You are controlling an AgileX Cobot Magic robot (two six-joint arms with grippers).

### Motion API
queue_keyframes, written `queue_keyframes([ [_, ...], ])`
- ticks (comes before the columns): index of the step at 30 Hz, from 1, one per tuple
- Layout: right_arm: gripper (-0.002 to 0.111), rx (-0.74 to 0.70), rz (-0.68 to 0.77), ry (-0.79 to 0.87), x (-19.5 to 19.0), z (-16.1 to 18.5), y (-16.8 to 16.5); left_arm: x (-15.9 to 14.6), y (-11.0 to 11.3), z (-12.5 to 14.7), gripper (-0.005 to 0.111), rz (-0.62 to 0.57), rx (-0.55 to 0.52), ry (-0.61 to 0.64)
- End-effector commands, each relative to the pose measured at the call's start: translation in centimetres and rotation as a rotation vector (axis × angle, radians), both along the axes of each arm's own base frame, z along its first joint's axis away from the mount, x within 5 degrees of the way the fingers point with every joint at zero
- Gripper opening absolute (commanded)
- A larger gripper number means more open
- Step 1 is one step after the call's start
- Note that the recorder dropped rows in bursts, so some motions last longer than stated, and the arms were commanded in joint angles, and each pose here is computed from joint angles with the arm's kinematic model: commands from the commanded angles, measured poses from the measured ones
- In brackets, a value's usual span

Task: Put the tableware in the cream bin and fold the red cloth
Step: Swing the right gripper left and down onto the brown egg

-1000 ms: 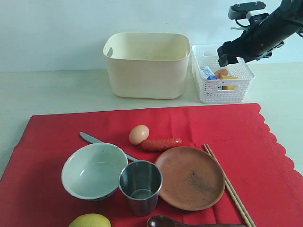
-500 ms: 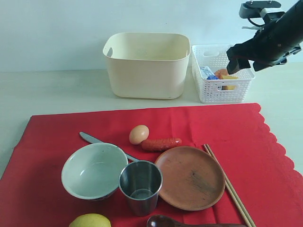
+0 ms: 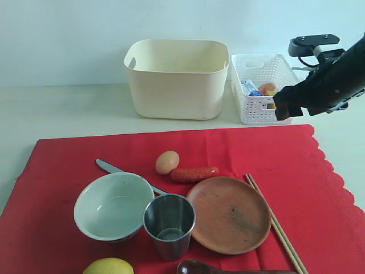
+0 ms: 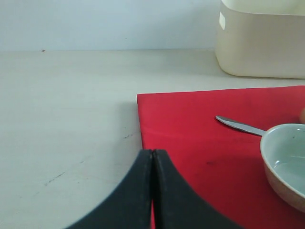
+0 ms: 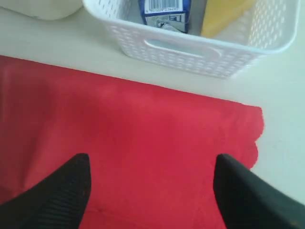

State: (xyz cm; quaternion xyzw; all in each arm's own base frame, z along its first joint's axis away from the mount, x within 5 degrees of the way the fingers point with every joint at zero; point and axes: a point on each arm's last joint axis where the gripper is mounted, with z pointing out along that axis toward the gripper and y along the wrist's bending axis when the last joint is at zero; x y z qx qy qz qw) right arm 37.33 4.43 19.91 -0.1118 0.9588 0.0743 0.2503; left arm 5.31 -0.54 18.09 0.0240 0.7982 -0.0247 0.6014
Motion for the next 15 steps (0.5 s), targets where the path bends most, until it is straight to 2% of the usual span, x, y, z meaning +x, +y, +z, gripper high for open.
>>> queue_keyframes([
  [1,0.068,-0.007,0.062,-0.059,-0.2,0.4,2.4,0.0,0.0,0.0,0.000,-0.006,-0.007,-0.013],
  [8,0.068,-0.011,0.149,-0.104,-0.7,0.4,5.9,0.0,0.0,0.0,0.000,-0.006,-0.007,-0.013],
  [13,0.068,0.068,0.029,-0.129,-0.1,0.5,6.0,0.0,0.0,0.0,0.000,-0.006,-0.007,-0.013],
  [15,0.068,0.069,0.060,-0.116,-0.4,0.4,6.6,0.0,0.0,0.0,0.000,-0.006,-0.007,-0.013],
])
